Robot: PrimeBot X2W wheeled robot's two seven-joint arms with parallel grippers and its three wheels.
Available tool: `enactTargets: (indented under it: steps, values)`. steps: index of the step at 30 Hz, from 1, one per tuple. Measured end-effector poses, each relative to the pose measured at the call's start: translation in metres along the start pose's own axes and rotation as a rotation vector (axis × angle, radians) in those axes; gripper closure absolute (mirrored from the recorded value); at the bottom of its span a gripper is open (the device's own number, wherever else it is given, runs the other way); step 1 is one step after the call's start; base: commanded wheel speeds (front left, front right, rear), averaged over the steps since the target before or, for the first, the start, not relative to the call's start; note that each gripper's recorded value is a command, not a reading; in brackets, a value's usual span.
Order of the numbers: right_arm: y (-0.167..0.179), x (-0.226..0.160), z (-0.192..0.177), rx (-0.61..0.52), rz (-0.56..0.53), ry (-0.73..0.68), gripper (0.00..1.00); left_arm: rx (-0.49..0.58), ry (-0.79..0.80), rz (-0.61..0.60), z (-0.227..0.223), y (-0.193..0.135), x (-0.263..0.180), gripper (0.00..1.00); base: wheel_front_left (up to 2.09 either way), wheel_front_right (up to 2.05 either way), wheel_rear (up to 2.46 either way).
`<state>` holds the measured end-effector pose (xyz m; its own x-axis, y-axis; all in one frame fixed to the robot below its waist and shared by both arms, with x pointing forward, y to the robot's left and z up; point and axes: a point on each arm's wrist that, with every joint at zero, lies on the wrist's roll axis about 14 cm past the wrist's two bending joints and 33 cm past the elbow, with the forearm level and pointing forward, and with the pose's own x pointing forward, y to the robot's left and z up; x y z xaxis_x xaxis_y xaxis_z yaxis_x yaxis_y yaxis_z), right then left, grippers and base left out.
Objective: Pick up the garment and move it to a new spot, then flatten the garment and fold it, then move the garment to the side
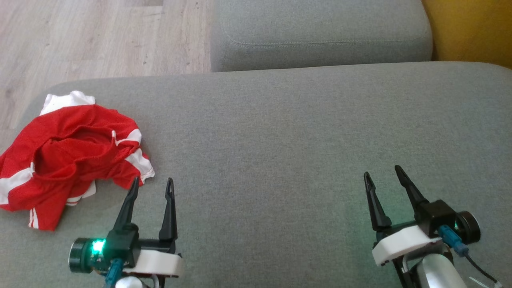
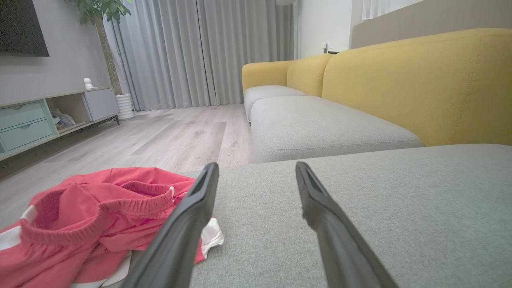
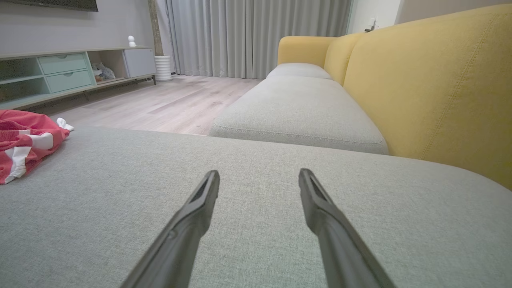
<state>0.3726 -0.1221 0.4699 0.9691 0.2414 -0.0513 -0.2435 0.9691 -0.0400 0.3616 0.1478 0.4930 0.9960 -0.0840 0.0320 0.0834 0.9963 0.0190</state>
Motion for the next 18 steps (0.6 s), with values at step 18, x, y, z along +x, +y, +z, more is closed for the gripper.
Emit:
enactTargets:
  steps: [18]
  values:
    - [0.0015,0.0017,-0.0051,0.008,0.005,0.015,0.00,-0.001,0.008,0.015,-0.0026,0.0046,-0.0007,0.00,0.00,0.00,0.00]
